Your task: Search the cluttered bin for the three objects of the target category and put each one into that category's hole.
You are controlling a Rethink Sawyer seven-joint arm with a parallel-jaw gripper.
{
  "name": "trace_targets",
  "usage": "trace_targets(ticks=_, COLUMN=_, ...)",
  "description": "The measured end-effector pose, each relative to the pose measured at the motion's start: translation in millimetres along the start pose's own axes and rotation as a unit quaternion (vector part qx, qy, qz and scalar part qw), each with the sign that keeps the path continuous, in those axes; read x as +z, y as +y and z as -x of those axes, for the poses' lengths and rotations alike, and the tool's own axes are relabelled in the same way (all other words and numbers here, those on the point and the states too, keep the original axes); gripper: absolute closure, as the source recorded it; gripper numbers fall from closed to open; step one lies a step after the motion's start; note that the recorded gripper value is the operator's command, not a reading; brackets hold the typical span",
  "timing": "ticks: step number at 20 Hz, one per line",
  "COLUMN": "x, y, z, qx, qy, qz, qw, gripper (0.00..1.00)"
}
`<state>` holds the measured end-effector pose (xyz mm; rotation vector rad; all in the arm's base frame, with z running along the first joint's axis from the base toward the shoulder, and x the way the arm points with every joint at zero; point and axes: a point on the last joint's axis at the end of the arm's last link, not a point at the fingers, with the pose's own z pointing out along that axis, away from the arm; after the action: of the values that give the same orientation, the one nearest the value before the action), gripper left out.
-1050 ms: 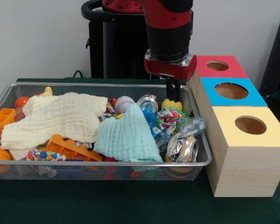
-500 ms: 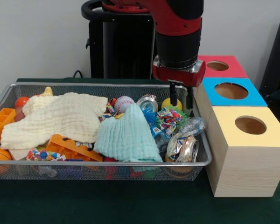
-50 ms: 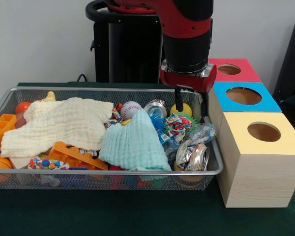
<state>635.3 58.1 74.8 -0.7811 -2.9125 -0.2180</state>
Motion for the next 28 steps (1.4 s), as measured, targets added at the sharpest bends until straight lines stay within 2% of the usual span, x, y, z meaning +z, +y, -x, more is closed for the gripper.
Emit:
trace_targets(ticks=8, x=-0.3, y=-0.1, z=1.5, qx=0.004, qy=0.0, qz=0.003, qw=1.0, gripper=0.0)
trace_targets(ticks=13, x=-4.2, y=-2.5, z=8.7, qx=0.01, qy=0.0, qz=0.009, qw=0.9999, gripper=0.0)
trace_targets(ticks=22, x=-18.4, y=5.7, z=37.5, qx=0.006, qy=-0.018, qz=0.02, qw=0.9996, gripper=0.0)
trace_targets(ticks=28, x=-29.7, y=17.1, z=52.1, qx=-0.002, qy=-0.012, qz=0.029, qw=0.9995, gripper=0.0)
